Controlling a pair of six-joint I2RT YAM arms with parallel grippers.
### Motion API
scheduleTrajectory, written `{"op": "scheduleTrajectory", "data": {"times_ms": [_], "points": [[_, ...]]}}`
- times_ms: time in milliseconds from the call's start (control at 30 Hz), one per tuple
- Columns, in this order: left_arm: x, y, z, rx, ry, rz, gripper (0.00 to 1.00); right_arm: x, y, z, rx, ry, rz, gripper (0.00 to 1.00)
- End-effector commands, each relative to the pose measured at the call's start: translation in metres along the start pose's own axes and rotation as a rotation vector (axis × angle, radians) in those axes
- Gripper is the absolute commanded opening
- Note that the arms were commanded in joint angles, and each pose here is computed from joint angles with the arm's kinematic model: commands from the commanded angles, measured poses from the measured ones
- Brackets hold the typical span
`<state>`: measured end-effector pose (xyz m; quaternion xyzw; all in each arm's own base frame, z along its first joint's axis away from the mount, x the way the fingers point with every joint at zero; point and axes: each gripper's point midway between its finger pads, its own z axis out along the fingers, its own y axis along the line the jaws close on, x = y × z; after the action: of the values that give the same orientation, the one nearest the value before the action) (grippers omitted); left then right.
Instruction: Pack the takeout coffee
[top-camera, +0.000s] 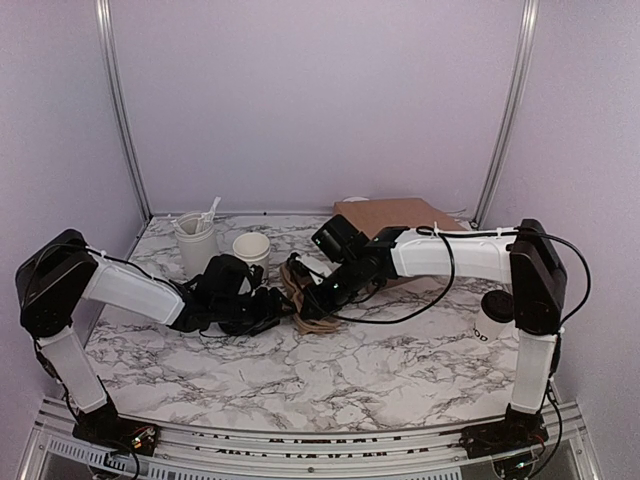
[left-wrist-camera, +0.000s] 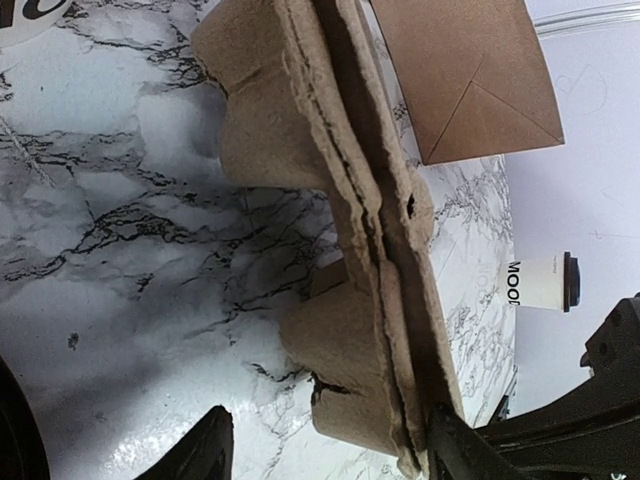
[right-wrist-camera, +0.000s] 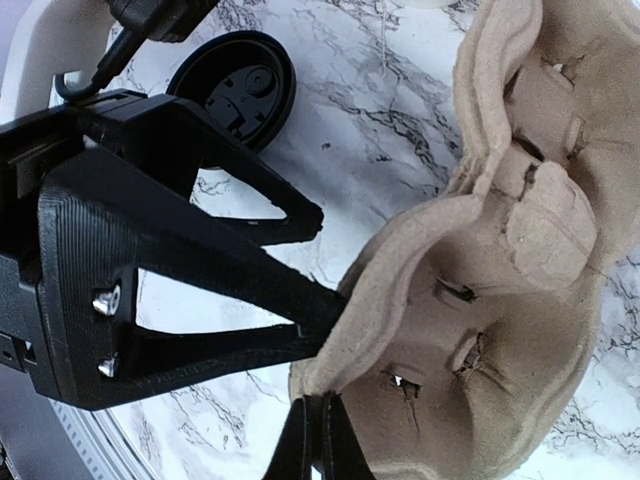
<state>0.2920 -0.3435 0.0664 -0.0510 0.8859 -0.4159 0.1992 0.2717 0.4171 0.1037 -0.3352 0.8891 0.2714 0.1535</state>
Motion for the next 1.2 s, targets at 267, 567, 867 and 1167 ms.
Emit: {"op": "scheduleTrajectory", "data": {"times_ms": [267,567,867,1167], "points": [[0.003,0.011,0.012,-0.023,0.023,-0.023,0.66,-0.032,0.006,-0.035,0.035,-0.092,-0.022,0.0],[0.004,0.014,0.013,-0.029,0.029,-0.025,0.66,-0.049,0.003,-0.067,0.099,-0.148,-0.032,0.0],[-0.012,0.0,0.025,-0.023,0.029,-0.004,0.66,-0.075,0.0,-0.11,0.142,-0.25,-0.038,0.0],[-0.038,-0.002,0.049,-0.08,0.012,0.006,0.61,-0.091,-0.013,-0.157,0.193,-0.354,-0.04,0.0]]}}
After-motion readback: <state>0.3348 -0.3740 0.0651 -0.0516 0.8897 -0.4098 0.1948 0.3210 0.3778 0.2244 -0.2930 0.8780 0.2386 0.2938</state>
